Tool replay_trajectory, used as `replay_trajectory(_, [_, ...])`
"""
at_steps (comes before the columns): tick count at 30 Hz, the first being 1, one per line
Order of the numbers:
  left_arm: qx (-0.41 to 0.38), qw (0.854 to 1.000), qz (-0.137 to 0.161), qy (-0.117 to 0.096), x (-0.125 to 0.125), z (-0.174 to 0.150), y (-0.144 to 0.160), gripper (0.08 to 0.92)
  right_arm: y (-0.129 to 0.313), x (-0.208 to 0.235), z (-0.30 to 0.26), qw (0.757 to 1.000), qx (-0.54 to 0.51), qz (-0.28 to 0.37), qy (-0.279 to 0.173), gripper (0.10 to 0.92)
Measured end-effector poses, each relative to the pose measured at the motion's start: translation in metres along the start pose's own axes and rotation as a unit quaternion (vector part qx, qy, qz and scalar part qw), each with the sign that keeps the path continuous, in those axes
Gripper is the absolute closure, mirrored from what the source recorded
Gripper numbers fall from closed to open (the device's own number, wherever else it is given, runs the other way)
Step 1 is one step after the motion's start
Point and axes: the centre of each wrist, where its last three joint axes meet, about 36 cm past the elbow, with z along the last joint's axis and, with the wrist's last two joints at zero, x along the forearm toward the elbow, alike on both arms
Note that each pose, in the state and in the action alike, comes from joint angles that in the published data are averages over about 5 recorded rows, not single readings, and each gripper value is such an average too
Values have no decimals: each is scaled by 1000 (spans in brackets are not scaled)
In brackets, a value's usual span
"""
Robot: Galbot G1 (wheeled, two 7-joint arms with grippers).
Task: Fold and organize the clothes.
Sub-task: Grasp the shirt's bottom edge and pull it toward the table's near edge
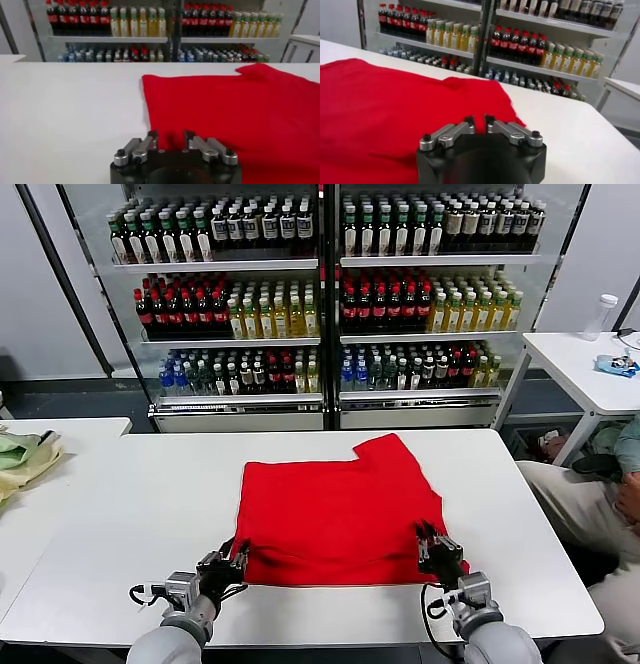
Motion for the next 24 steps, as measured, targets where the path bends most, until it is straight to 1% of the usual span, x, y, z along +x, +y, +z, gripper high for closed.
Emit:
replay_trajectory(4, [2,1000,-14,-2,3,-3,10,443,-5,1,-3,1000,-1,8,-3,455])
replay_trajectory(7, [8,1000,-21,-5,10,-7,16,357,-12,16,-4,1000,-2,19,-1,369])
replay_trajectory(11, [19,1000,-16,-1,29,-7,15,240,-16,45,4,999,-8,37,18,259])
replay_trajectory(13, [22,1000,-9,5,38,-4,11,205,-16,58,11,998,-13,45,33,222])
replay_trajectory(15, [25,1000,-2,12,44,1,6,183,-16,71,17,997,-17,53,47,207])
replay_trajectory(19, [27,999,4,26,46,10,0,177,-16,89,25,995,-26,64,68,205])
replay_trajectory(22, [25,999,1,33,43,15,2,177,-15,95,30,994,-37,67,79,255])
replay_trajectory(24, [25,999,-1,36,39,19,5,186,-15,97,31,993,-42,68,83,315])
